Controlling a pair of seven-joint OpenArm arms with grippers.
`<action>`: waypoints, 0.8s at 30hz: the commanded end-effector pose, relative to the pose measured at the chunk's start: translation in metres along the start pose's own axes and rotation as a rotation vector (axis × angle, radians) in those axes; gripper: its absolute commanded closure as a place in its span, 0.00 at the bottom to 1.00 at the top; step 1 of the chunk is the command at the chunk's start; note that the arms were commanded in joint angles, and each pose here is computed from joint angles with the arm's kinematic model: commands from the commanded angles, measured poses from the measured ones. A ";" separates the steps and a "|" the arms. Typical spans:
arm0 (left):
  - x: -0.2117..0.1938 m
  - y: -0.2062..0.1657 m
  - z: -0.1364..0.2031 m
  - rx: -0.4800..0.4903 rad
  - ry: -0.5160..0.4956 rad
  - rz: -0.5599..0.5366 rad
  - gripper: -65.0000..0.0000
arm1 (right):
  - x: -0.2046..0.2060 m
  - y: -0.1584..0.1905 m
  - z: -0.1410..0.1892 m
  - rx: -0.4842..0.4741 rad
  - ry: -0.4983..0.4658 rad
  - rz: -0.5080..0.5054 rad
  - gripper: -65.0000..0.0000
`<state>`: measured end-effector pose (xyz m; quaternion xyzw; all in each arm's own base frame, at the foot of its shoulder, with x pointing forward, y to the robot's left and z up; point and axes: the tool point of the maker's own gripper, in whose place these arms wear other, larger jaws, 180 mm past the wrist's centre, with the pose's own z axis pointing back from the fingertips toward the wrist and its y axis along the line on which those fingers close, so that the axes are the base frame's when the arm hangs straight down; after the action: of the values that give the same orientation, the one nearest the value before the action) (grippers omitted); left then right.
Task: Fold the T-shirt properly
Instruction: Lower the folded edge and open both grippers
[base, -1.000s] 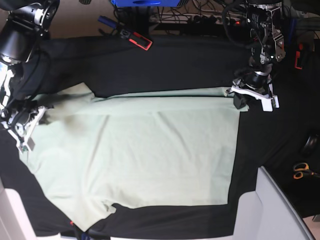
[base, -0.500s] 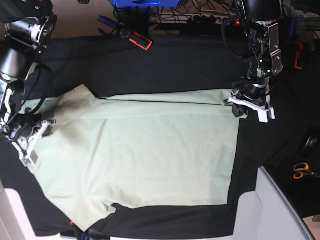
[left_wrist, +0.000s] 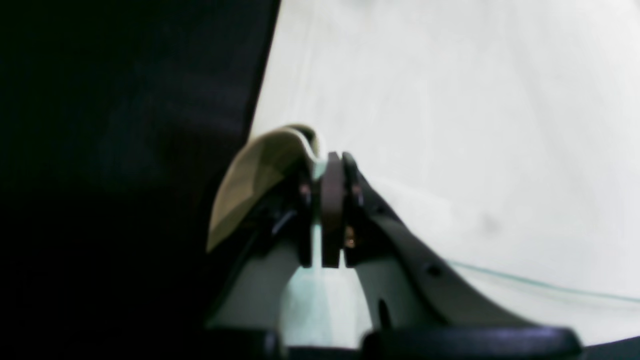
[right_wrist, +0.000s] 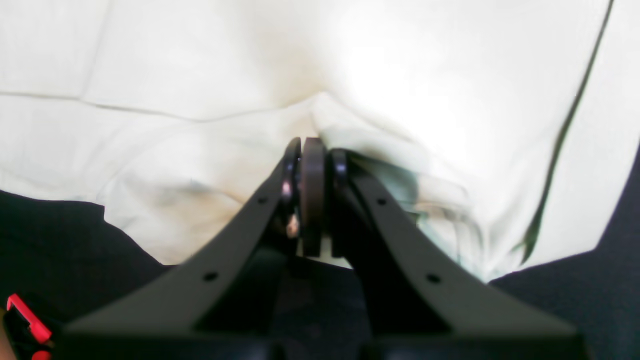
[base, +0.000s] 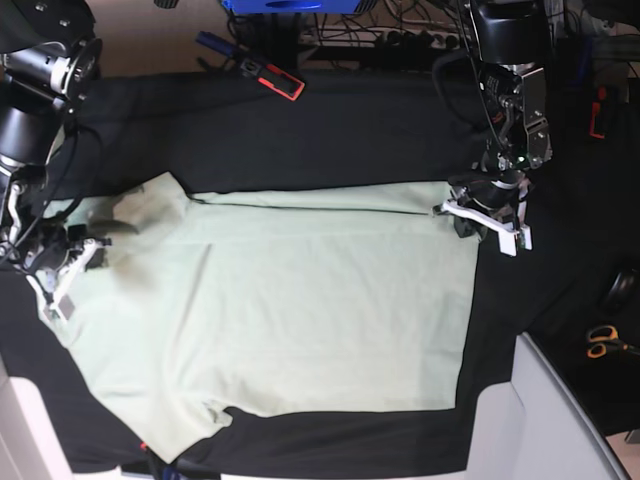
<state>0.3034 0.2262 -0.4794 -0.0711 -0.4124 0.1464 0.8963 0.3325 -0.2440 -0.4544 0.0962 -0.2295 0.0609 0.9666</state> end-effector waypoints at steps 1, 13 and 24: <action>0.020 -0.002 -0.001 -0.011 -0.054 -0.002 1.00 | 0.025 -0.007 0.010 -0.013 -0.068 0.013 0.99; 0.047 -0.010 -0.008 -0.027 -0.104 -0.004 1.00 | 0.034 -0.005 0.012 -0.012 -0.087 0.017 1.00; 0.047 -0.010 -0.008 -0.026 -0.105 -0.005 1.00 | 0.038 -0.003 0.010 -0.005 -0.111 0.018 1.00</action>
<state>0.3284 0.2257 -0.4634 -0.0763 -0.4354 0.1433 0.8855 0.3448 -0.2414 -0.4463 0.0983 -0.2524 0.0605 0.9607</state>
